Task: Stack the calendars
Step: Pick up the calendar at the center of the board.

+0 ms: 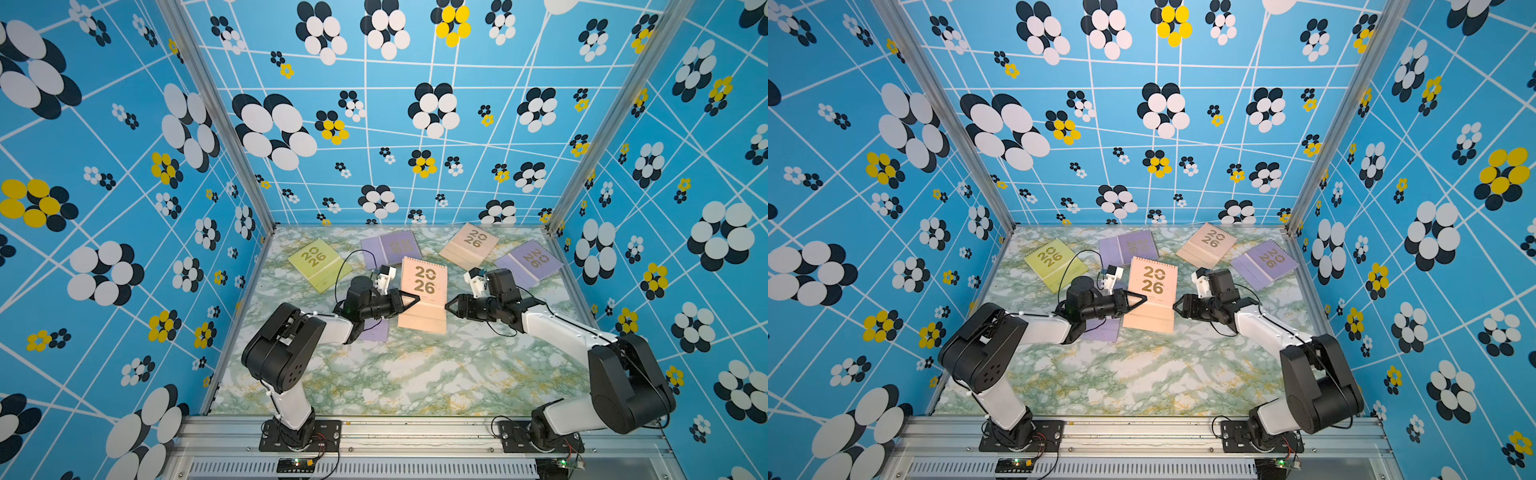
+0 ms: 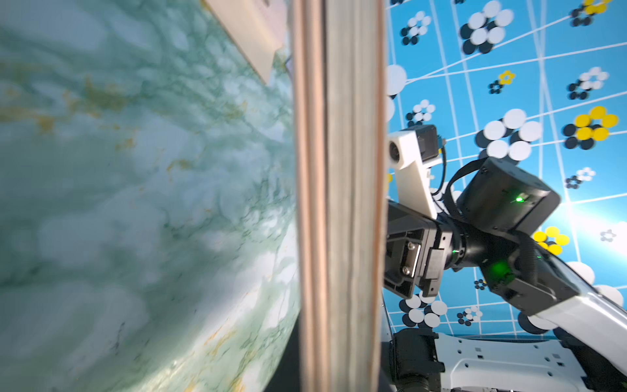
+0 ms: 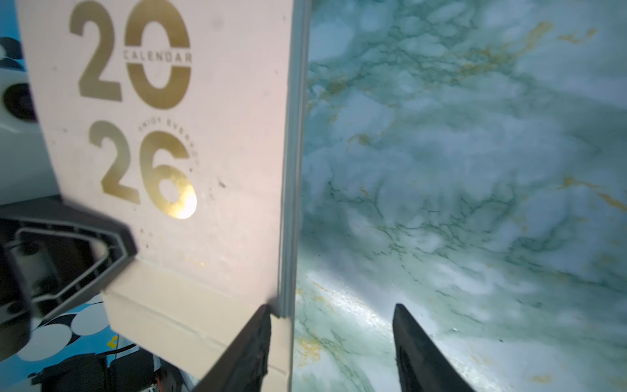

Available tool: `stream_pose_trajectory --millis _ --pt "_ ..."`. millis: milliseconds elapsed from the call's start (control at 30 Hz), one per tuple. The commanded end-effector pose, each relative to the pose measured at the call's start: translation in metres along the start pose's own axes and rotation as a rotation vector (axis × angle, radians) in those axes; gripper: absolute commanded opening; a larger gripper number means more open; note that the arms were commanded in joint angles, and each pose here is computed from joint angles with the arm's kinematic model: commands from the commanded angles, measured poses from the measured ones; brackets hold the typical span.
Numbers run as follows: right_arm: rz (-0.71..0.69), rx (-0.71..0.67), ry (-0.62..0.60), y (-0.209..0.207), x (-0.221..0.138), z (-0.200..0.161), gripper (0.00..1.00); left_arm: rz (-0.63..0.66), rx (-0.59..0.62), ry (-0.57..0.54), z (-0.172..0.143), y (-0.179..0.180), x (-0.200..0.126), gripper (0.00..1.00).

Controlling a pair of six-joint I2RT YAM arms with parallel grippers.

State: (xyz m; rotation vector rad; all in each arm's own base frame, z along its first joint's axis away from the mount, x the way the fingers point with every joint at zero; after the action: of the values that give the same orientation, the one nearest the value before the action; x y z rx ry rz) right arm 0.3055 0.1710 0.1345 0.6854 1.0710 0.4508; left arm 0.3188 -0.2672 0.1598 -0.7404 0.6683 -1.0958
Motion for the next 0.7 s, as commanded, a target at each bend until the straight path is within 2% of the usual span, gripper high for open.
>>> stream_pose_trajectory --millis 0,267,667 --pt "0.173 -0.065 -0.003 0.025 -0.012 -0.005 0.61 -0.245 0.052 -0.044 0.014 -0.037 -0.003 0.00" --pt "0.292 -0.088 -0.010 0.039 -0.017 -0.007 0.64 -0.266 0.065 -0.012 0.007 -0.040 0.004 0.00" --pt "0.366 -0.084 -0.055 0.048 -0.014 0.011 0.61 -0.292 0.080 0.015 0.002 -0.049 0.003 0.00"
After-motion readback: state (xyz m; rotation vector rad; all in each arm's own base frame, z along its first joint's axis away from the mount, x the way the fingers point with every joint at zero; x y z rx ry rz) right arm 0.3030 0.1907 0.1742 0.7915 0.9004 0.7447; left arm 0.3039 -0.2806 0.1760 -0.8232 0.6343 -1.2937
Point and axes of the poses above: each gripper's point midway between its finger pads, its own x axis out along the fingers, its own y axis along the line the jaws close on, z = x × y, the point moved 4 cm from there along -x, back along the fingers, and after that the axes turned 15 degrees about x, right-handed, at the moved point
